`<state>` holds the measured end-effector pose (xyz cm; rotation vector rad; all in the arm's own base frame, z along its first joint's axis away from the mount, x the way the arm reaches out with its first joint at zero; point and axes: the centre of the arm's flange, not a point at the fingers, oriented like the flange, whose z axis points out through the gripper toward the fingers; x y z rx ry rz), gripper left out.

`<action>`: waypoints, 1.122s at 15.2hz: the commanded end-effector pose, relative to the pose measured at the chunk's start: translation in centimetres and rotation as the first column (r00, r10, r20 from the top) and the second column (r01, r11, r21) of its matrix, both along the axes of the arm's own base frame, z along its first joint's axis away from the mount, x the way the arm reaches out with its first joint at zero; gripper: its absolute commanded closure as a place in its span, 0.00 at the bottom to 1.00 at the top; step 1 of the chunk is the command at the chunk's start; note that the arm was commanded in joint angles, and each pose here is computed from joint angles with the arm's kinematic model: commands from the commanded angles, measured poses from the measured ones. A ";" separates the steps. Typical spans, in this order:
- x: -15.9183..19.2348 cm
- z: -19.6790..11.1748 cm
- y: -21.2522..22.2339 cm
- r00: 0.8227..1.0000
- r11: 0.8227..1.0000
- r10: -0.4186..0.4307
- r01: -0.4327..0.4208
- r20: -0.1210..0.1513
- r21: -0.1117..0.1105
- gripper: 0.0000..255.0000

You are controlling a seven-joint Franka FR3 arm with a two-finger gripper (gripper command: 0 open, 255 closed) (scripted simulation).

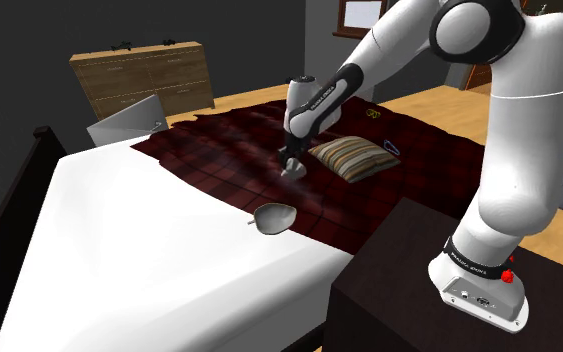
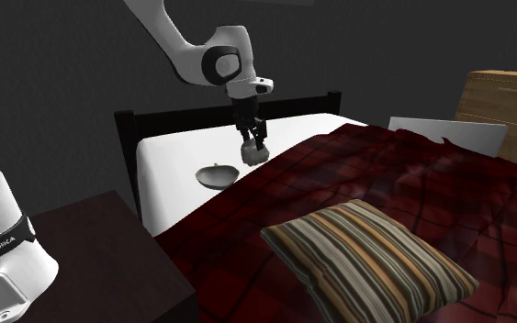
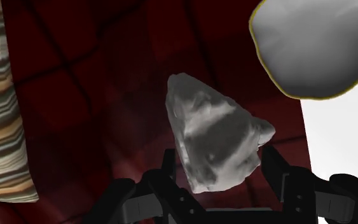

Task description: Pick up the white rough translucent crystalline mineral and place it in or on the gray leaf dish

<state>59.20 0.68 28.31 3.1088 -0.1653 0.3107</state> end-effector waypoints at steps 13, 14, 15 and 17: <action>-4.0 1.3 16.1 1.000 1.000 -0.002 0.002 0.001 0.000 1.00; -4.0 0.8 16.1 1.000 1.000 -0.002 0.002 0.001 0.000 1.00; -4.0 0.2 16.1 1.000 1.000 -0.002 0.002 0.001 0.000 1.00; -4.0 -0.8 16.1 1.000 1.000 -0.002 0.002 0.001 0.000 1.00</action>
